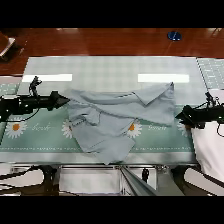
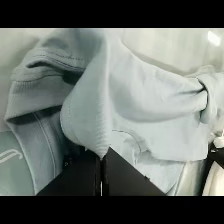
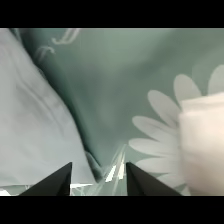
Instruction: Fold the shirts.
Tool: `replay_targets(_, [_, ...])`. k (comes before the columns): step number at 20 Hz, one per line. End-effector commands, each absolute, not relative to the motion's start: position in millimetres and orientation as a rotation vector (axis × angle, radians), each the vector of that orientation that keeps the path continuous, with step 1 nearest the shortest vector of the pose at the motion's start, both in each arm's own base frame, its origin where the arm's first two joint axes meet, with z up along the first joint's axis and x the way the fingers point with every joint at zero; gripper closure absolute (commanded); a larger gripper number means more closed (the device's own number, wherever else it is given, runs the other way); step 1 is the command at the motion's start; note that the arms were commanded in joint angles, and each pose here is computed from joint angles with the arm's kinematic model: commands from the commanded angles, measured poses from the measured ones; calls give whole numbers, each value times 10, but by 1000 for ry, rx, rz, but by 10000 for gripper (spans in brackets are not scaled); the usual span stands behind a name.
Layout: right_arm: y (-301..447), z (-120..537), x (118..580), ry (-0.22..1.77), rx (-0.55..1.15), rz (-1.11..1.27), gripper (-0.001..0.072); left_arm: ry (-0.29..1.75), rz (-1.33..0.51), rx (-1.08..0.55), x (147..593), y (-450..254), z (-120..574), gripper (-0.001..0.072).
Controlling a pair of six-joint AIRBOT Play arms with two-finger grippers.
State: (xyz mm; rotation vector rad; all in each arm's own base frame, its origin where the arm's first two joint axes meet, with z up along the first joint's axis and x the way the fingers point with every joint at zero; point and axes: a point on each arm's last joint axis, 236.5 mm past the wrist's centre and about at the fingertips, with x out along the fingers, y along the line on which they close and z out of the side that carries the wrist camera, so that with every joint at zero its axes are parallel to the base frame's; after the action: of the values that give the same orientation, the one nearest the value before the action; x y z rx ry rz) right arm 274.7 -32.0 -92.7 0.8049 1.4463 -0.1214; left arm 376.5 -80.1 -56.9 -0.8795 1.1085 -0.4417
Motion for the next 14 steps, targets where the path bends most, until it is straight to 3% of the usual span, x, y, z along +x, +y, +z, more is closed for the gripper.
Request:
replay_targets(1, [-200, -1026, 2728, 1491, 847, -72, 308, 1109, -450, -879, 3766, -812, -552, 694])
replay_targets(7, [225, -1076, 3003, 1491, 905, 58, 311, 1109, -449, -880, 3766, -812, -552, 694])
replay_targets(8, [274, -1026, 3118, 1479, 885, 84, 364, 1111, -453, -881, 3761, -818, -548, 694])
replay_targets(10, [357, -865, 3323, 1450, 816, 156, 652, 1110, -468, -893, 3753, -847, -512, 694])
replay_targets(11, [426, -722, 3440, 1420, 771, 222, 694, 1096, -492, -904, 3777, -870, -419, 694])
replay_targets(14, [444, 7, 3865, 1306, 665, 338, 695, 949, -648, -864, 4032, -946, 391, 695])
